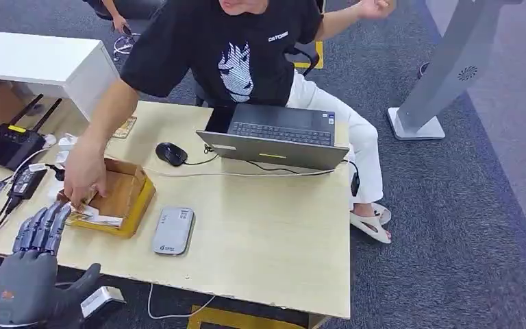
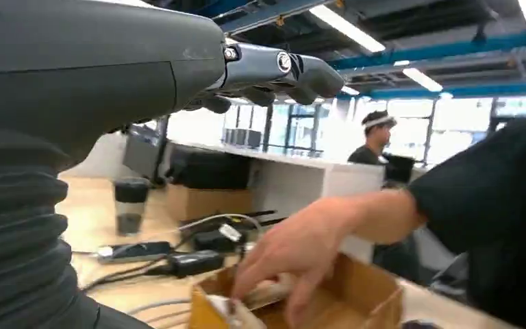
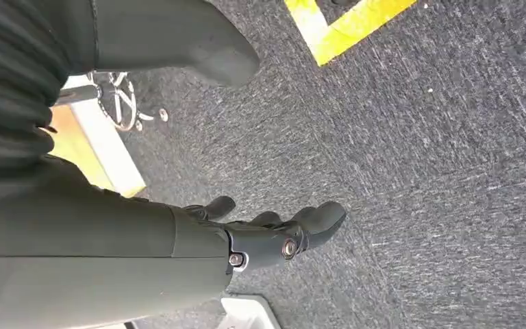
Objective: Pass the card to the sensor for recognition and then transmit it.
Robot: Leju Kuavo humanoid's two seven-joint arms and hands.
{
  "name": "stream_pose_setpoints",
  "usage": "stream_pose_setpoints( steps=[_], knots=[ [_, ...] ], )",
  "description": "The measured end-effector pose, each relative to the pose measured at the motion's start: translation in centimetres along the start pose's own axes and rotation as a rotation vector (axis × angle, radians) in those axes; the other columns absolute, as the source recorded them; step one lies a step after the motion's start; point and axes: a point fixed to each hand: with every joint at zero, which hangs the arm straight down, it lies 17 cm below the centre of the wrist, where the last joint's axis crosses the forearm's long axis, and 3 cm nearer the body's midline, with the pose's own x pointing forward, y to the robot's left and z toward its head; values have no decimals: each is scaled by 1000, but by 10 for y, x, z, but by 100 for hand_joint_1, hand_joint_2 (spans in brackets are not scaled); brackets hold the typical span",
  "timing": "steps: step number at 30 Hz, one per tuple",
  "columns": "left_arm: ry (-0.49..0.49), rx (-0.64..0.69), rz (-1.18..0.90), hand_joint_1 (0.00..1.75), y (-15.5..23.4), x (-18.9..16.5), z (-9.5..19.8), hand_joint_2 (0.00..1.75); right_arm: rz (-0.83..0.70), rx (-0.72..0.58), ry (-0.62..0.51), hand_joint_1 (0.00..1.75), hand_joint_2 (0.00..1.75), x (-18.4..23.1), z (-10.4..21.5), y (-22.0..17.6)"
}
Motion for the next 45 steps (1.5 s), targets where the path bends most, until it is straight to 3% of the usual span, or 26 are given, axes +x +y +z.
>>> stream_pose_setpoints(
  steps=[11,33,45],
  knots=[
    [56,-58,-124,0,-9,-32,-1,175,11,3,1,0,175,0,0,0],
    [175,-95,-468,0,-26,-126,-74,175,92,32,-33,0,175,7,1,6],
    [160,-177,-545,0,-57,-136,-95,175,123,38,-49,0,175,11,0,7]
  ],
)
